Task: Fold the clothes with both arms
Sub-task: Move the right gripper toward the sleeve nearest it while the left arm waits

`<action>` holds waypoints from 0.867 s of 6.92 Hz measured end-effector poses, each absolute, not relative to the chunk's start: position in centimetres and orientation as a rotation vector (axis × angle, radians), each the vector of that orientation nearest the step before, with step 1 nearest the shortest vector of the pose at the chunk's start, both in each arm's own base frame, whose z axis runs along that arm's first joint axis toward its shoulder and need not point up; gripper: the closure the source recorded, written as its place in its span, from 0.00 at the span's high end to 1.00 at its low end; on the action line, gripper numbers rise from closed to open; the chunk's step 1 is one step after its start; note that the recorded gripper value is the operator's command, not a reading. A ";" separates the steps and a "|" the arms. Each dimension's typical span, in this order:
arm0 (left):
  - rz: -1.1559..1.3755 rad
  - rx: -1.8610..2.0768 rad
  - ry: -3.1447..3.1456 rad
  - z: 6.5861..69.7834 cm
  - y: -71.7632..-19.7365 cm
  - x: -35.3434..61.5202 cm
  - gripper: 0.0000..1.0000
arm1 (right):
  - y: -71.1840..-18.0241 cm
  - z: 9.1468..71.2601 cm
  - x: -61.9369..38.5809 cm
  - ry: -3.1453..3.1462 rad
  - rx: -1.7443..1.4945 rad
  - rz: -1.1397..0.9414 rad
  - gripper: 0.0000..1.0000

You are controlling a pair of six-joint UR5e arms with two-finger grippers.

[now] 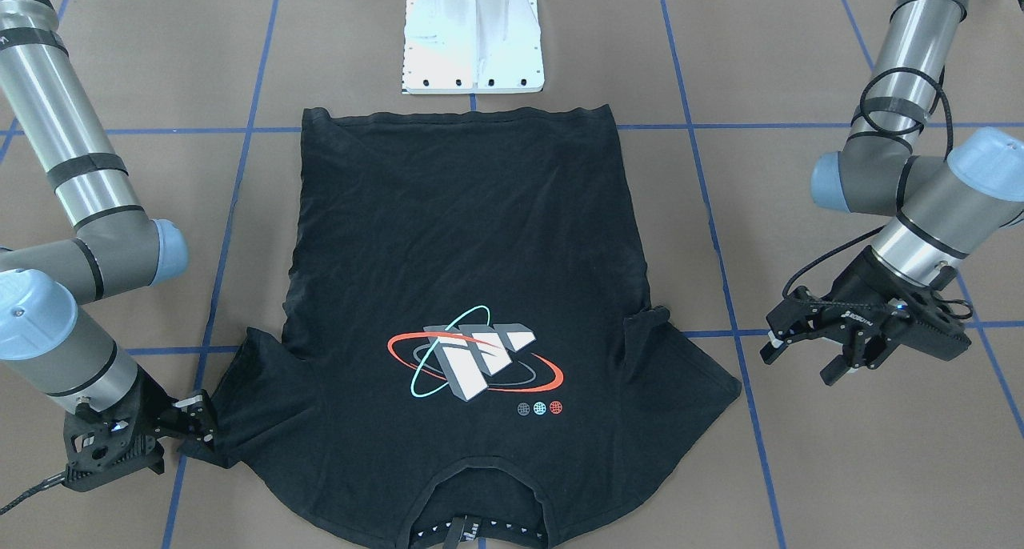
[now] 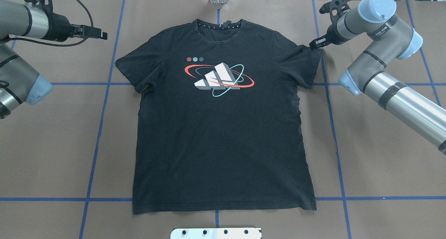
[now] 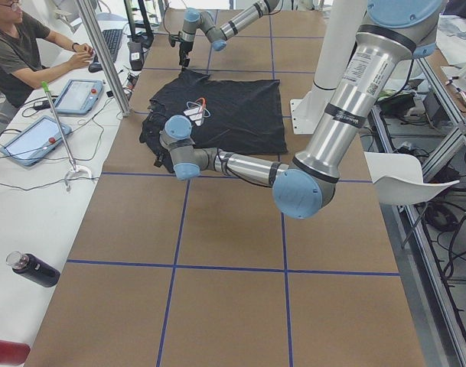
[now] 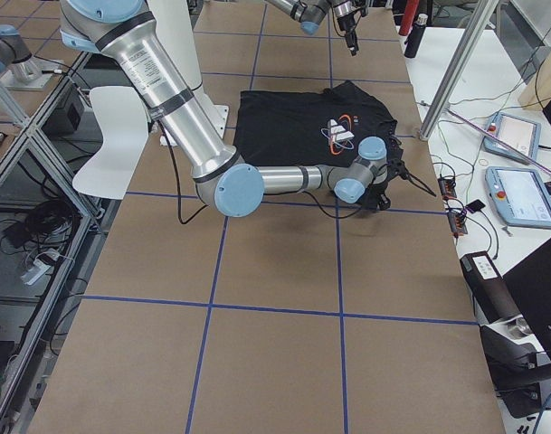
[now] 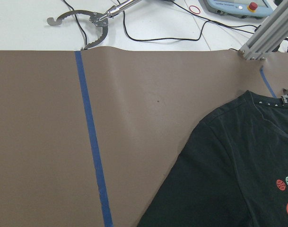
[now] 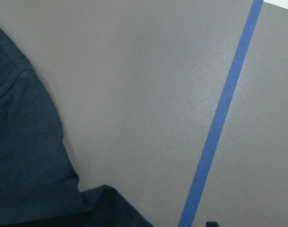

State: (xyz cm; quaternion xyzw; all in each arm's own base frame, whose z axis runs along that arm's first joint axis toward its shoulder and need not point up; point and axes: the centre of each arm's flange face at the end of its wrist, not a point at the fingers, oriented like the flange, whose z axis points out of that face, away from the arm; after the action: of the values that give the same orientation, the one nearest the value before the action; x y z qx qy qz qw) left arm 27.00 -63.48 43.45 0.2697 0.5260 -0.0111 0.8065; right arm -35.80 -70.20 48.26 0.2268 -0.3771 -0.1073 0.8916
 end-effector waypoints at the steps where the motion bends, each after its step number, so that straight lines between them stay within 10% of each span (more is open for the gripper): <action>1: -0.024 0.577 1.126 43.5 -63.5 27.0 0.99 | -70.3 48.3 -36.1 -0.779 0.468 -0.223 0.67; 6: -0.029 0.578 1.130 43.2 -63.4 26.9 0.99 | -70.0 49.0 -36.5 -0.775 0.455 -0.226 0.63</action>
State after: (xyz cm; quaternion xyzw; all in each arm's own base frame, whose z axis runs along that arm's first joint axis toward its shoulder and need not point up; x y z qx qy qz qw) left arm 26.89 -63.42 43.23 0.2699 0.5278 -0.0134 0.8053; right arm -36.45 -70.02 49.00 0.2195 -0.3737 -0.1091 0.8946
